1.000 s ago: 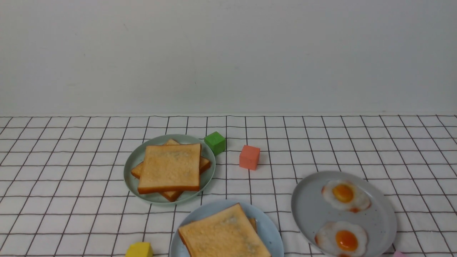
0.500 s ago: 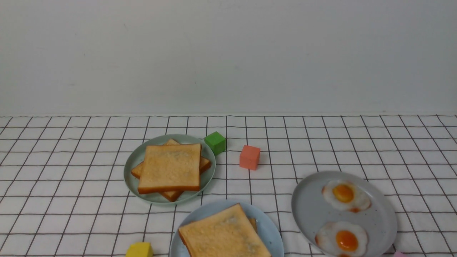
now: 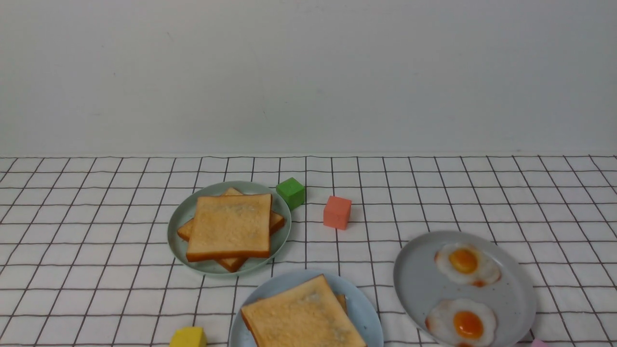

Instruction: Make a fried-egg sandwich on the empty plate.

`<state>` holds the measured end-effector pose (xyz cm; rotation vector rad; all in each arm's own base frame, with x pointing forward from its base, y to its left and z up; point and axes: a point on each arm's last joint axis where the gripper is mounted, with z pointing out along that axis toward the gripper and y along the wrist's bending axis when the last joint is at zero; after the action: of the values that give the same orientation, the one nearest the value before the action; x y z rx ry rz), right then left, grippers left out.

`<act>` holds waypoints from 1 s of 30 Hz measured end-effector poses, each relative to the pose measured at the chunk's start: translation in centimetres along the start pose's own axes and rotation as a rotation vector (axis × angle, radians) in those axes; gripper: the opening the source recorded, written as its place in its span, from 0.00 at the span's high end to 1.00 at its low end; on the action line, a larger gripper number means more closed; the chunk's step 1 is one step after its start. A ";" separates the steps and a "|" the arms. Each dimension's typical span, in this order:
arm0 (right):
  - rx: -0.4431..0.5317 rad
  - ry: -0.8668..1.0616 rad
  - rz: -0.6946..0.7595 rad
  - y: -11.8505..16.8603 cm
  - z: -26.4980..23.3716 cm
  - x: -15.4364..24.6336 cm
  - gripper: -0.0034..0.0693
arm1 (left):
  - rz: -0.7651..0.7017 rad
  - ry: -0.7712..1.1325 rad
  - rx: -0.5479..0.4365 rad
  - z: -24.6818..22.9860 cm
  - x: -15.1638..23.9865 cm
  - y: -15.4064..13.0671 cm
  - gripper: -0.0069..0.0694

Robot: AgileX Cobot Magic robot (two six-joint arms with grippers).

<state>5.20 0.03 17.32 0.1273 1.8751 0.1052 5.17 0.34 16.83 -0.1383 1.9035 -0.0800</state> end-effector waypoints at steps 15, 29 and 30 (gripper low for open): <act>0.010 -0.002 0.007 -0.1 0.0 0.0 0.80 | 0.000 0.000 0.000 0.0 0.0 0.0 0.84; 0.010 -0.002 0.007 -0.1 0.0 0.0 0.78 | 0.000 0.000 0.000 0.0 0.0 0.0 0.82; 0.010 -0.002 0.007 -0.1 0.0 0.0 0.78 | 0.000 0.000 0.000 0.0 0.0 0.0 0.82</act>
<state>5.20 -0.02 17.32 0.1414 1.8740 0.1006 5.17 0.34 16.83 -0.1383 1.9035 -0.0800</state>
